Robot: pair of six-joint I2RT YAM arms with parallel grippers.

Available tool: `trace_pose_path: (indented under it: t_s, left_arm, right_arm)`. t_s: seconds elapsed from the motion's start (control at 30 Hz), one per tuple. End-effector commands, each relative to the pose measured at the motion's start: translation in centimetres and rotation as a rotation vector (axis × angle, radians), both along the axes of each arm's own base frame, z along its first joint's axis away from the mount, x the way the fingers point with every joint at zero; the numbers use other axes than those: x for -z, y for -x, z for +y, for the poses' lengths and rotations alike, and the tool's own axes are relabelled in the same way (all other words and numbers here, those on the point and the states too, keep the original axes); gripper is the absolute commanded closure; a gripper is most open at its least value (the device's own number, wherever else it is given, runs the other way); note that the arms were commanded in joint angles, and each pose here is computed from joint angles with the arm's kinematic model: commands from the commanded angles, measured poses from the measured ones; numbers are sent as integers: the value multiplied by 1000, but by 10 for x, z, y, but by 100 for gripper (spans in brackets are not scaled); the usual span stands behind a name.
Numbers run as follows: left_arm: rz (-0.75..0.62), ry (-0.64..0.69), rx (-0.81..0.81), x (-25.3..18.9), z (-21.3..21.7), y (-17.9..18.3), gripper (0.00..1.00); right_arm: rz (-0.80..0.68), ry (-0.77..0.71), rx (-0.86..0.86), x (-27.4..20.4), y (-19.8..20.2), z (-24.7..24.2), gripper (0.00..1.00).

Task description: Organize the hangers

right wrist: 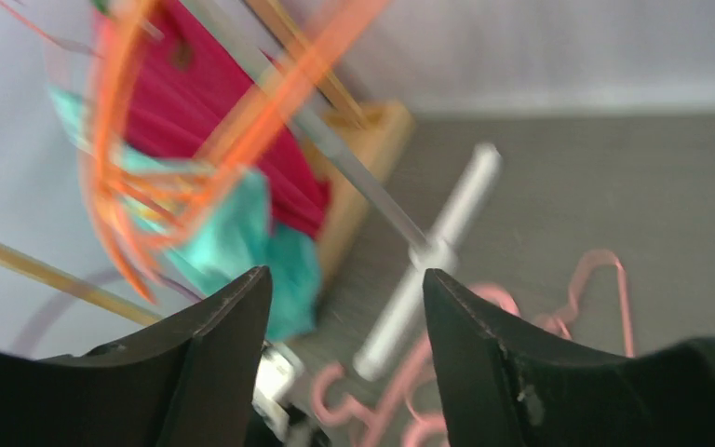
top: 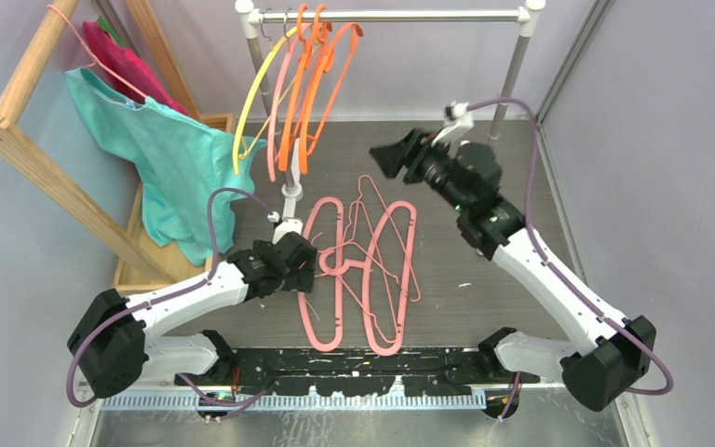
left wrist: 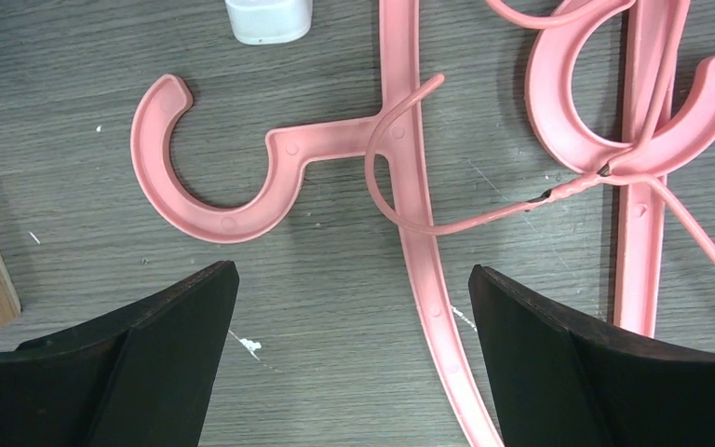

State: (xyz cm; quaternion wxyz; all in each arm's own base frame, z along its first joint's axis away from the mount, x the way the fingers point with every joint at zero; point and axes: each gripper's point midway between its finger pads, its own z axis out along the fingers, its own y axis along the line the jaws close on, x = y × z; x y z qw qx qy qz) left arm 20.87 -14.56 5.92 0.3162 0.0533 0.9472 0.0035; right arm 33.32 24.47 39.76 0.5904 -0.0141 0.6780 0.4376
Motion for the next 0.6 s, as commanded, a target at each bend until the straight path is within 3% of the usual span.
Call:
trace_pose_path:
  t_s: [0.0,0.13,0.23,0.57]
  left_arm:
    - [-39,54,-20,-21,-12,-15,2]
    - [-31,101,-55,-30,-8,-20,2]
    - [-25,136,-88,-35,-2,-24,2]
    - [-15,165,-92,-31,2,-27,2]
  right_arm:
    - [291,463,49,174,25,-6,38]
    - [425,602,-38,261,68,1,48]
    - [478,652,-107,295,87,4,55]
    - [480,782,-56,330,69,1,56]
